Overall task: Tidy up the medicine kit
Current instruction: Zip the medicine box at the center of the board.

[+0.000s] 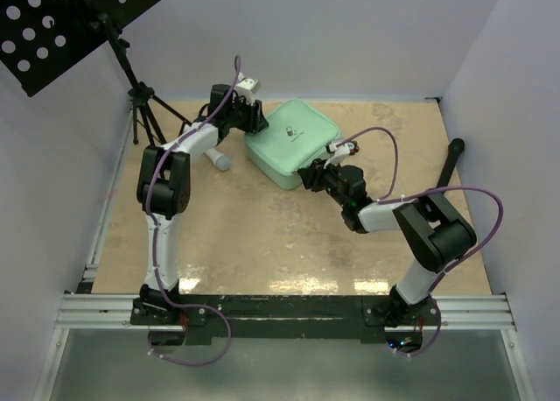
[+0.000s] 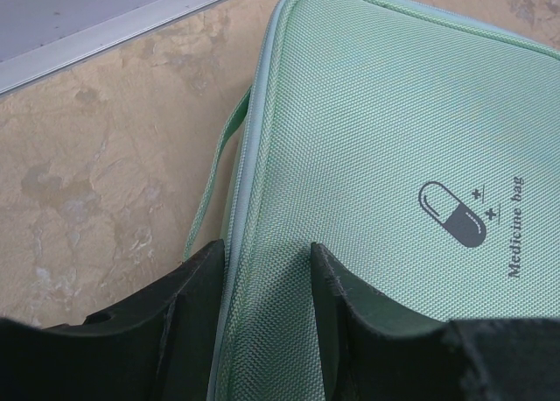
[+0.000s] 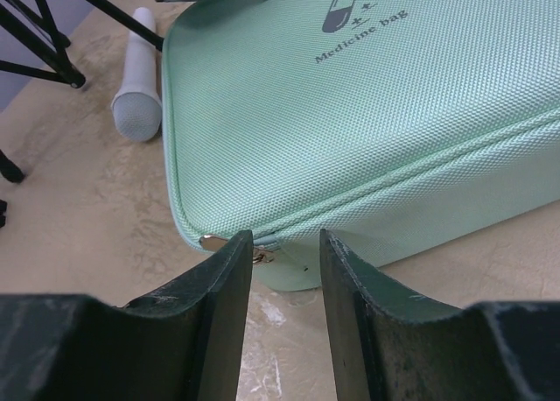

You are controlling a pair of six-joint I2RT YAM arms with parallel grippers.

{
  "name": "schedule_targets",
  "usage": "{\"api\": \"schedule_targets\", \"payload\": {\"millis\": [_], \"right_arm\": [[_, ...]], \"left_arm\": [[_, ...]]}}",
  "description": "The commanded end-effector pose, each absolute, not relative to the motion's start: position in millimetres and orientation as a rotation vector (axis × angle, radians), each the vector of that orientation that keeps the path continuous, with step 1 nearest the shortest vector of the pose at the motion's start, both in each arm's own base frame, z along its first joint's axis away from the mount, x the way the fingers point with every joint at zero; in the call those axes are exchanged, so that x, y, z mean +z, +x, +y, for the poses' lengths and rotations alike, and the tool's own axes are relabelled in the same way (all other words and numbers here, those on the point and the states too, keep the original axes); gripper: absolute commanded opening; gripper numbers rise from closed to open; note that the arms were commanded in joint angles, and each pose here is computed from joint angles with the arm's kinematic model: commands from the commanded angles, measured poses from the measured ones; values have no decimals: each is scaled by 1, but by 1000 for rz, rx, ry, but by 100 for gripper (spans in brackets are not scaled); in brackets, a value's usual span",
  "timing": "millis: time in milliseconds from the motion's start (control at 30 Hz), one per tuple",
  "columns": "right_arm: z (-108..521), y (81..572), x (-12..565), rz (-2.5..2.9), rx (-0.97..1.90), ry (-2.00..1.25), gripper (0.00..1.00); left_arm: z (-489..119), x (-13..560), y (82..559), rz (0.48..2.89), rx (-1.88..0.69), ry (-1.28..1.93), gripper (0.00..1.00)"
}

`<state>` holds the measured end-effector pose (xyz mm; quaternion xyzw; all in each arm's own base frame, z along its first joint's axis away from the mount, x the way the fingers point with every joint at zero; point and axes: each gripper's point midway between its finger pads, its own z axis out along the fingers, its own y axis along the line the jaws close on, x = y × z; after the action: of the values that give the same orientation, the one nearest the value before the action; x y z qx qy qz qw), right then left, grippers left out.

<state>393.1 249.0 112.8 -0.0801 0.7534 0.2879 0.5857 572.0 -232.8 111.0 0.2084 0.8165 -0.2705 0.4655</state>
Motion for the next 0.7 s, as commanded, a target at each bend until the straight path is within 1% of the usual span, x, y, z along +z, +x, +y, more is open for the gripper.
{"api": "schedule_targets", "payload": {"millis": [0, 233, 533, 600, 667], "right_arm": [[253, 384, 132, 1706, 721, -172, 41], [254, 378, 140, 1696, 772, -151, 41], [270, 372, 150, 1702, 888, -161, 45], [274, 367, 149, 1705, 846, -205, 45], [270, 366, 151, 1704, 719, -229, 46]], "left_arm": [[-248, 101, 560, 2028, -736, 553, 48], [-248, 101, 560, 2030, -738, 549, 47], [-248, 103, 557, 2032, -744, 544, 48], [-248, 103, 556, 2034, -749, 543, 47], [-249, 109, 560, 2002, -742, 544, 48]]}}
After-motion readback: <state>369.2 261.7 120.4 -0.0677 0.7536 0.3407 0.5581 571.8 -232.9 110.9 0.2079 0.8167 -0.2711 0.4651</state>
